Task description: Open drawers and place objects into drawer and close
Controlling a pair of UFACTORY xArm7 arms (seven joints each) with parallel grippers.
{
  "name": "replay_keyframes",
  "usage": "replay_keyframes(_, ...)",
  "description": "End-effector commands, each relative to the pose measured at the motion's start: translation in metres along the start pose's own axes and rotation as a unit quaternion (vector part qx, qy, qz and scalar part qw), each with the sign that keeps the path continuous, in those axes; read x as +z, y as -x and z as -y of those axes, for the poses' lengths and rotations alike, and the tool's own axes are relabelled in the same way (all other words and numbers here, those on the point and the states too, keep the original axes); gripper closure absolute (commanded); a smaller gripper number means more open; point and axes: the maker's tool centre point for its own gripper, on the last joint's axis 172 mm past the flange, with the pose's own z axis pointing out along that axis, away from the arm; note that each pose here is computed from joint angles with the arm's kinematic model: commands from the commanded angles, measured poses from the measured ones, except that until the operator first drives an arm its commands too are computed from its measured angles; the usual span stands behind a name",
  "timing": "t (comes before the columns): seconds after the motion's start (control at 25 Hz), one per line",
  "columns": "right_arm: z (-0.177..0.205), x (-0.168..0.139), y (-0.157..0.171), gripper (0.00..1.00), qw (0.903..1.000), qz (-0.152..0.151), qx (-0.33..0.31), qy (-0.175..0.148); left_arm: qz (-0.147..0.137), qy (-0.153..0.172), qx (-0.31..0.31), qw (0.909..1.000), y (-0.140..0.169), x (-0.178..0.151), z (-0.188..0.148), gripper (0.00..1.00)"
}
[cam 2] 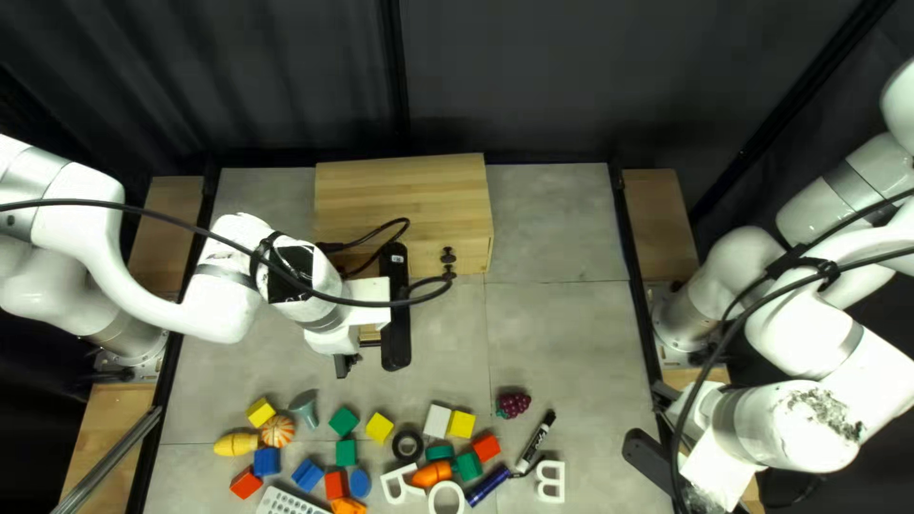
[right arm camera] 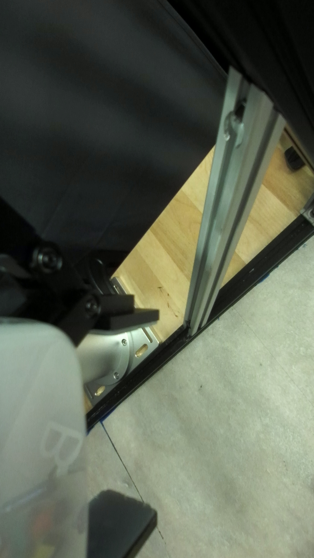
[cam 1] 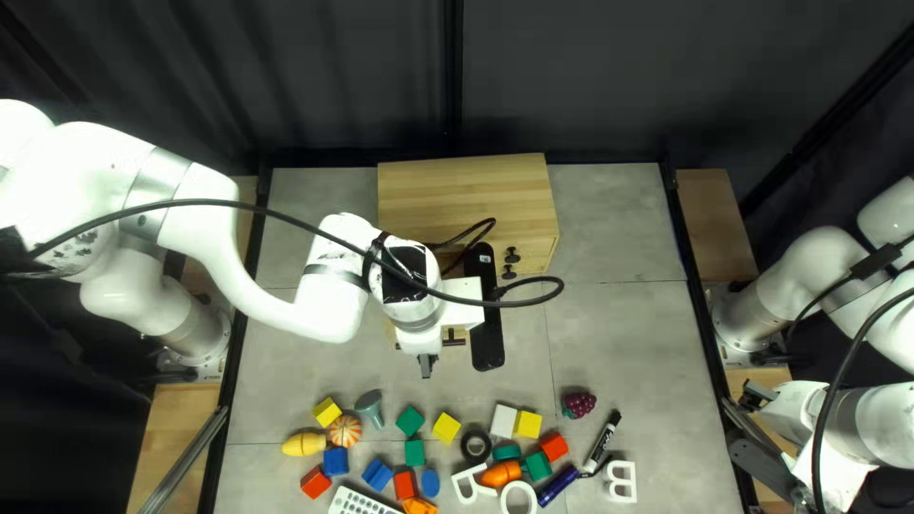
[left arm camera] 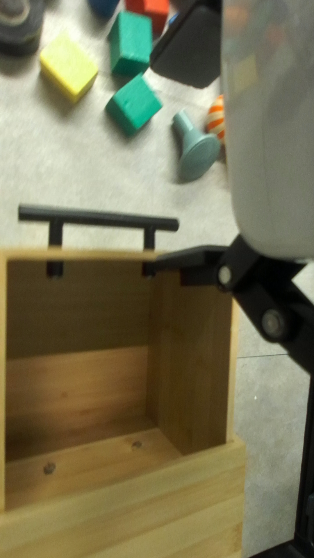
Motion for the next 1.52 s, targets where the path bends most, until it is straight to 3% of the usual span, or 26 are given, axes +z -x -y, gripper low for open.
replay_keyframes(0.04, 0.000, 0.000, 0.000, 0.00, 1.0000, 0.000, 0.000, 0.000, 0.002, -0.004, -0.005, 1.0000, 0.003, 0.010, 0.010, 0.00)
replay_keyframes(0.16, 0.000, 0.000, 0.000, 0.00, 1.0000, 0.000, 0.000, 0.000, 0.003, -0.002, -0.002, 1.0000, 0.003, 0.016, 0.011, 0.00)
replay_keyframes(0.4, 0.000, 0.000, 0.000, 0.00, 1.0000, 0.000, 0.000, 0.000, 0.014, 0.031, 0.022, 0.9992, 0.005, 0.028, -0.002, 0.00)
replay_keyframes(0.88, 0.000, 0.000, 0.000, 0.00, 1.0000, 0.000, 0.000, 0.000, 0.027, 0.075, 0.035, 0.9962, 0.006, 0.023, -0.018, 0.00)
replay_keyframes(1.52, 0.000, 0.000, 0.000, 0.00, 1.0000, 0.000, 0.000, 0.000, 0.031, 0.088, 0.043, 0.9947, 0.006, 0.019, -0.033, 0.00)
